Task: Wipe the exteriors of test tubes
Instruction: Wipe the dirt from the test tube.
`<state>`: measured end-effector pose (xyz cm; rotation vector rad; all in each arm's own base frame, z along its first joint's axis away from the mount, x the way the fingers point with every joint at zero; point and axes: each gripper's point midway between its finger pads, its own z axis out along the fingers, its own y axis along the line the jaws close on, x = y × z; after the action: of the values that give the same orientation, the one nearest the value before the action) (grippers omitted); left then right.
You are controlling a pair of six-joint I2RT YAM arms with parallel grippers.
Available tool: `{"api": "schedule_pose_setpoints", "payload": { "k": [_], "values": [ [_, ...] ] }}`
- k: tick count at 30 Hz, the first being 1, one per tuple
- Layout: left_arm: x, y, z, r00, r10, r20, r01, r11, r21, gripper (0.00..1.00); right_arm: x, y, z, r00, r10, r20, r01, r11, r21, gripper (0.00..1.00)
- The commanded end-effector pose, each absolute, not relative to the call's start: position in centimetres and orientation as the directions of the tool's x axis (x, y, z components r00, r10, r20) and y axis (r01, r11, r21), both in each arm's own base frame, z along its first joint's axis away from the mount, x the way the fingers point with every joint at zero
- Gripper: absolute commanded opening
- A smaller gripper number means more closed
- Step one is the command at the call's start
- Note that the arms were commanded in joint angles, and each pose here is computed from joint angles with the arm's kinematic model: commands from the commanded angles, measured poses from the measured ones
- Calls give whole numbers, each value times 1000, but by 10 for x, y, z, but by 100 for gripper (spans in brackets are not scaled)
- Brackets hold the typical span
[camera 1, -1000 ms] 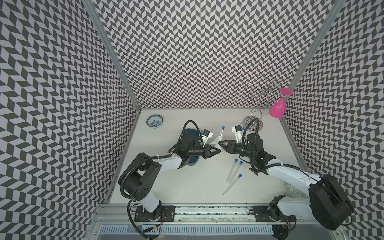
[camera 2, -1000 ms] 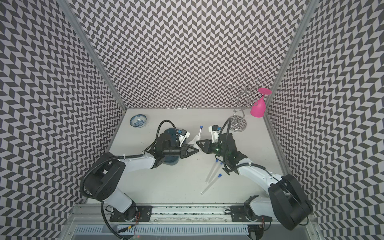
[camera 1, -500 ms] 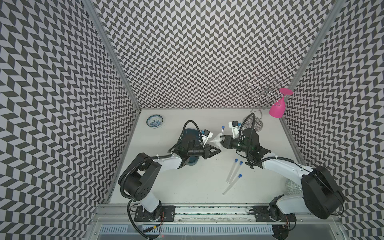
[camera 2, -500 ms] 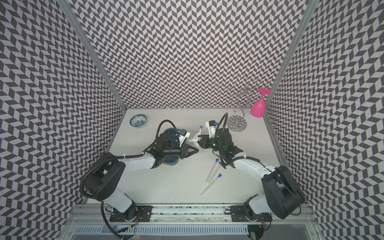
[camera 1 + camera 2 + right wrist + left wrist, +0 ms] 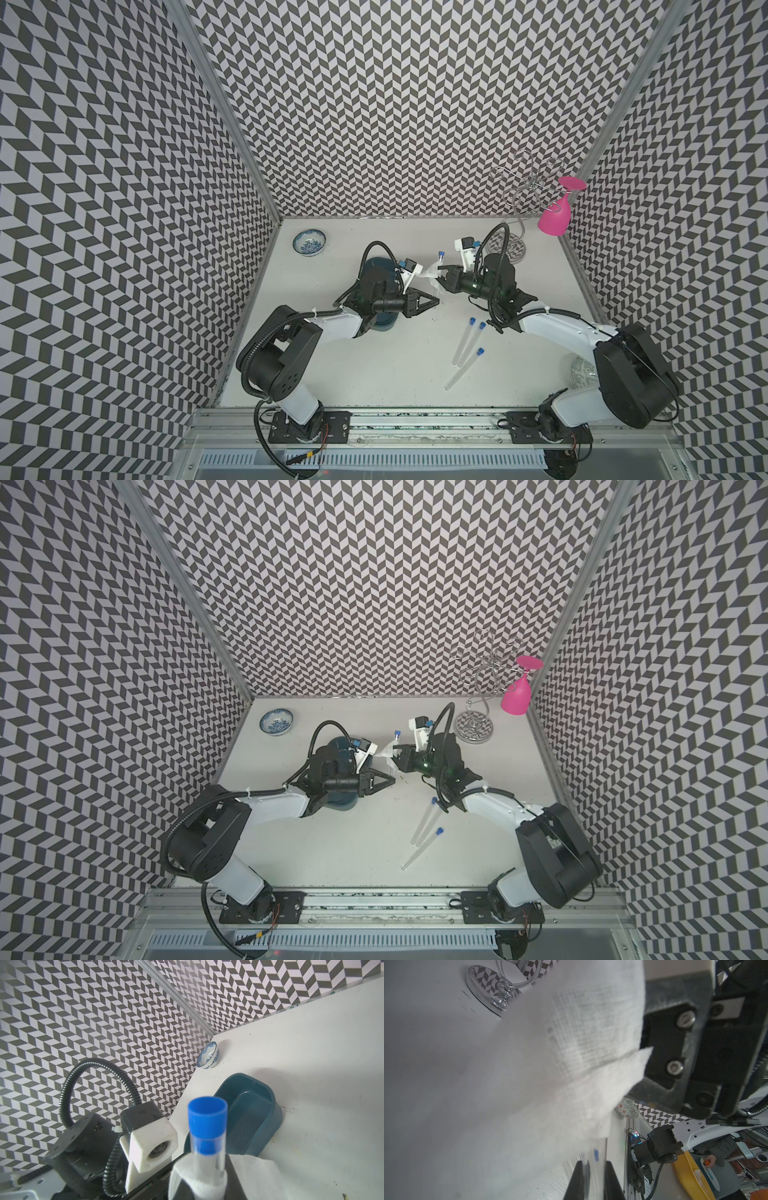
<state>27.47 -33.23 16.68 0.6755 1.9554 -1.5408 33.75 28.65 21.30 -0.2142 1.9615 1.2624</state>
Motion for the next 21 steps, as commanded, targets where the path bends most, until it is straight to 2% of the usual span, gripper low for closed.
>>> {"api": "schedule_pose_setpoints", "payload": {
  "k": [1,5,12,17,21],
  "values": [
    [282,-331,184,-680,6,-733,719,200,-665,10,310,301,203,-716,216,-664,-534,443,720,16],
    [281,-331,182,-683,8,-731,717,199,-668,10,310,307,198,-722,203,-661,-534,445,719,15],
    [276,-328,180,-685,12,-729,716,203,-669,10,346,306,226,-651,193,-734,-584,491,647,15],
    [276,-328,182,-681,10,-732,719,200,-666,10,362,306,238,-646,222,-730,-599,446,665,15],
    [276,-328,184,-677,9,-736,723,198,-662,10,353,309,231,-669,211,-713,-593,427,683,14]
  ]
}}
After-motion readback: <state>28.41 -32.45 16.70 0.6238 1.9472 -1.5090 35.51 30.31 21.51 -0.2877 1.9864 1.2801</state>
